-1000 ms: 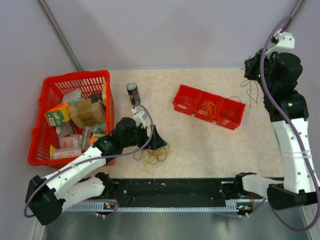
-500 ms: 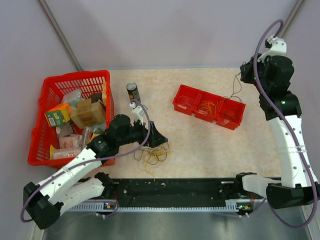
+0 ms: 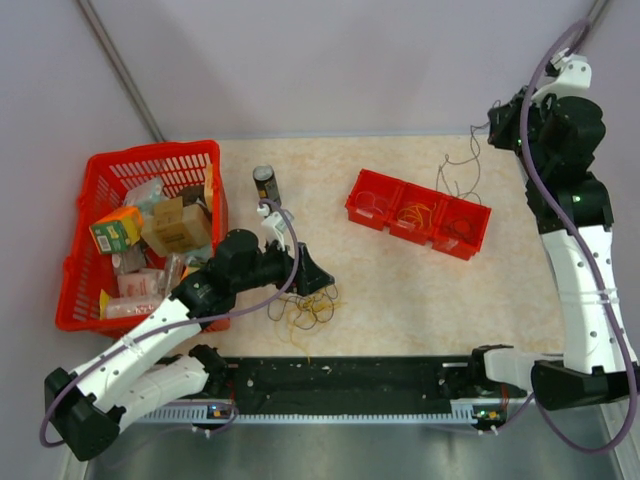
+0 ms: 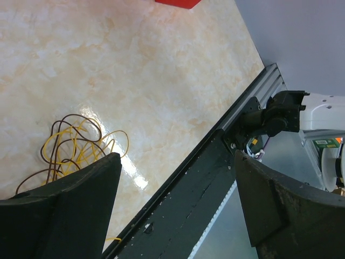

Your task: Untangle the cables

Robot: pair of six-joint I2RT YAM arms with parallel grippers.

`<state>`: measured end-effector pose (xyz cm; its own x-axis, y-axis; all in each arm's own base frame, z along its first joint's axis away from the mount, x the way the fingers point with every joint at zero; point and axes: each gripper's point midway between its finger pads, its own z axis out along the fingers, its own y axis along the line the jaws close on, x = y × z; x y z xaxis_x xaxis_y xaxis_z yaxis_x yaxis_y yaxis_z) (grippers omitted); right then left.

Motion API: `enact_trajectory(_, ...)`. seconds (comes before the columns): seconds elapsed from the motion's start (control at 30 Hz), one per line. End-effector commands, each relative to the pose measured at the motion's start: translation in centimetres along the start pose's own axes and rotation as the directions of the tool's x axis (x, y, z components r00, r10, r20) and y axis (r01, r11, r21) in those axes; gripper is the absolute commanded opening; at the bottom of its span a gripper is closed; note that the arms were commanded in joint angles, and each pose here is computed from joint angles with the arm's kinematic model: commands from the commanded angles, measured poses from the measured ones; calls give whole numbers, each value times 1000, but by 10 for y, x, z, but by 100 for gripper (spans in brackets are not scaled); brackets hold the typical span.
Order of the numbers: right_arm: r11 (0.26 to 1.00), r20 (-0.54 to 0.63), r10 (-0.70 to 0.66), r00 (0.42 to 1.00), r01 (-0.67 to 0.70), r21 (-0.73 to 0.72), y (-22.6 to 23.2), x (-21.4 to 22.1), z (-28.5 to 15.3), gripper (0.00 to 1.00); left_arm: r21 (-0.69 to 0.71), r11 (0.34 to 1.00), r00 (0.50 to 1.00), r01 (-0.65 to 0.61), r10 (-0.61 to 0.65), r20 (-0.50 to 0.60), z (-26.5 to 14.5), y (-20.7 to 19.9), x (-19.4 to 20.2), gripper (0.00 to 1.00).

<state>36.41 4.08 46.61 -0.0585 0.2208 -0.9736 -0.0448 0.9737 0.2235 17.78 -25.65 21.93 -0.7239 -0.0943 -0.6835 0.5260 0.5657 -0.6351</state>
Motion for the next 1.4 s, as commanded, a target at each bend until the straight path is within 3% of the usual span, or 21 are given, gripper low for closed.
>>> enact_trajectory(0.0,999,13,-17,1000,17,32,-9,-1,12,0,33,998,997,-45,43,66,-8,-16,-21,89)
enact_trajectory(0.27,995,-15,11,1000,-10,98,-38,29,10,0,32,999,998,-43,41,56,-7,-14,-18,89)
enact_trajectory(0.57,999,81,36,996,-36,-1,-18,-25,-1,0,39,998,997,-45,42,61,-7,-17,-21,89)
enact_trajectory(0.77,999,88,26,996,-28,17,-19,-33,0,0,33,998,997,-46,45,56,-8,-15,-19,90)
enact_trajectory(1.13,998,-8,38,999,-38,53,-34,21,17,0,35,998,997,-49,47,53,-9,-15,-18,90)
enact_trajectory(1.37,988,-52,32,998,-24,155,-60,62,18,0,33,998,998,-53,51,48,-9,-14,-16,90)
